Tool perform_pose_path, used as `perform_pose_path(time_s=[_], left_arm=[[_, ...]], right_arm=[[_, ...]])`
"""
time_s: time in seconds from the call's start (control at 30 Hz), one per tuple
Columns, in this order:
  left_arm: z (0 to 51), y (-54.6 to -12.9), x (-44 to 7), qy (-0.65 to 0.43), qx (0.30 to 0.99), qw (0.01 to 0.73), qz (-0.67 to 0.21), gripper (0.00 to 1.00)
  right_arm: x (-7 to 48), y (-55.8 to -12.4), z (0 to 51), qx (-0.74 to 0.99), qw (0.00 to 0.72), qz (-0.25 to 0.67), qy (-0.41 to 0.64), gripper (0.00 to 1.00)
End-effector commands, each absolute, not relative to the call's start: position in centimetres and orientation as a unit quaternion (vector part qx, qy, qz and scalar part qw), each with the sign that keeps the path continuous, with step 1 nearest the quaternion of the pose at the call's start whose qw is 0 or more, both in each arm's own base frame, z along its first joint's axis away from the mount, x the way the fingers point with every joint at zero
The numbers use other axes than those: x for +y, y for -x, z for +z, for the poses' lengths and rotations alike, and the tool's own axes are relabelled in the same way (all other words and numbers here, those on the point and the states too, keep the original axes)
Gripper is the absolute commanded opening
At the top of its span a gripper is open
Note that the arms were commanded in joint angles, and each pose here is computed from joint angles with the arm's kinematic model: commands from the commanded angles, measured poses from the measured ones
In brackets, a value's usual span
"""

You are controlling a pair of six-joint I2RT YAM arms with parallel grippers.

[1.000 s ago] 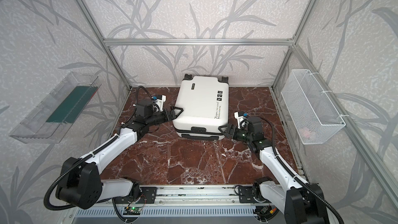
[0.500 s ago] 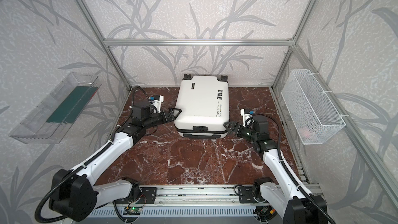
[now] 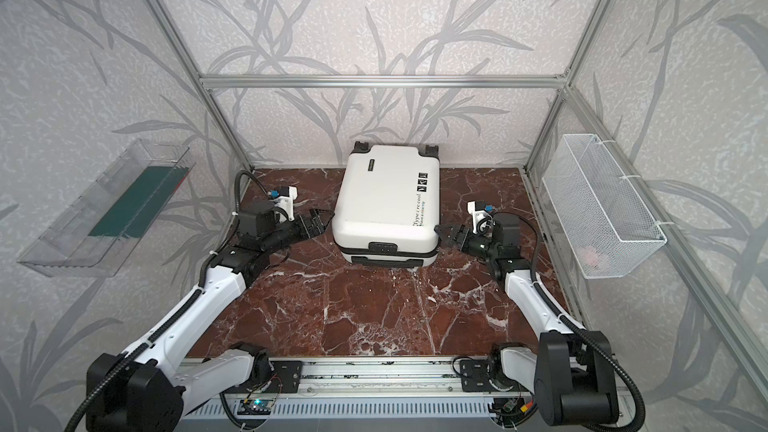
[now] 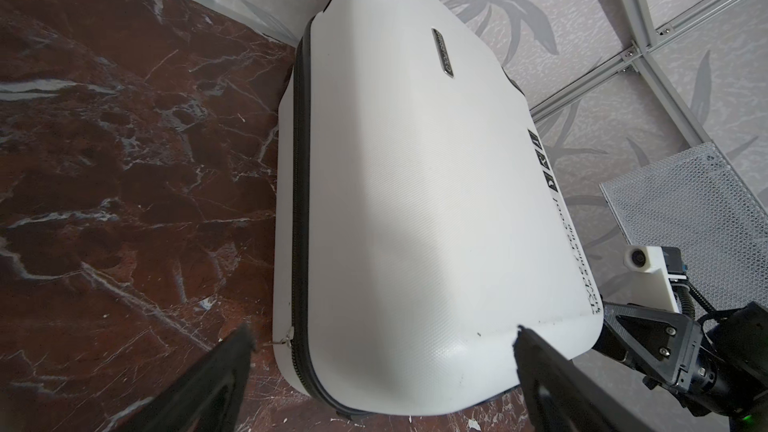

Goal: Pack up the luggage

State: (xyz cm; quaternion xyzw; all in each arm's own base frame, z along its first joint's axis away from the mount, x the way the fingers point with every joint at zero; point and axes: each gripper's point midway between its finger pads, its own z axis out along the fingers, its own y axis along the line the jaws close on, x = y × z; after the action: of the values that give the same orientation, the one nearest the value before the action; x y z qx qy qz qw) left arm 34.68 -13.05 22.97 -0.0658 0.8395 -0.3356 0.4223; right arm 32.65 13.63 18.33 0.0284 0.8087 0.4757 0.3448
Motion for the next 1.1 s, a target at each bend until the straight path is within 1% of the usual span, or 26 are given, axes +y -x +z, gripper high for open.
perform_pose_path(time_s=[0.0, 0.13, 0.37, 0.43, 0.6, 0.73, 0.87, 0.9, 0.97, 1.07], left_arm=[[24.2, -35.8, -13.1, 0.062, 0.831, 0.430, -0.349, 0.99], [24.2, -37.5, -13.3, 0.064, 0.826, 0.425, -0.365, 0.99], [23.5, -40.7, -13.7, 0.063, 0.828, 0.405, -0.383, 0.99], [23.5, -41.4, -13.4, 0.063, 0.827, 0.406, -0.383, 0.99], [23.8, -42.3, -12.5, 0.065, 0.824, 0.409, -0.388, 0.99], [23.8, -42.3, -12.0, 0.061, 0.825, 0.405, -0.390, 0.99], [24.0, -42.3, -11.8, 0.057, 0.823, 0.403, -0.396, 0.99], [24.0, -42.2, -11.7, 0.055, 0.823, 0.402, -0.398, 0.99], [24.3, -42.2, -11.9, 0.049, 0.821, 0.400, -0.405, 0.99], [24.5, -42.2, -12.0, 0.043, 0.821, 0.398, -0.406, 0.99]], right_arm=[[15.4, -32.7, 19.4, 0.796, 0.340, 0.501, -0.008, 0.82], [17.9, -31.8, 19.5, 0.793, 0.329, 0.512, 0.013, 0.82], [23.7, -29.1, 20.5, 0.788, 0.309, 0.527, 0.077, 0.82], [23.9, -28.6, 20.6, 0.788, 0.312, 0.524, 0.088, 0.82], [21.6, -27.9, 18.2, 0.821, 0.332, 0.455, 0.095, 0.81], [20.1, -27.8, 15.4, 0.839, 0.336, 0.420, 0.087, 0.73], [19.5, -27.8, 12.8, 0.855, 0.331, 0.383, 0.114, 0.54], [19.7, -27.8, 12.4, 0.855, 0.328, 0.381, 0.125, 0.51], [20.2, -27.7, 12.0, 0.851, 0.322, 0.387, 0.149, 0.49], [20.8, -27.8, 12.0, 0.839, 0.327, 0.399, 0.170, 0.51]])
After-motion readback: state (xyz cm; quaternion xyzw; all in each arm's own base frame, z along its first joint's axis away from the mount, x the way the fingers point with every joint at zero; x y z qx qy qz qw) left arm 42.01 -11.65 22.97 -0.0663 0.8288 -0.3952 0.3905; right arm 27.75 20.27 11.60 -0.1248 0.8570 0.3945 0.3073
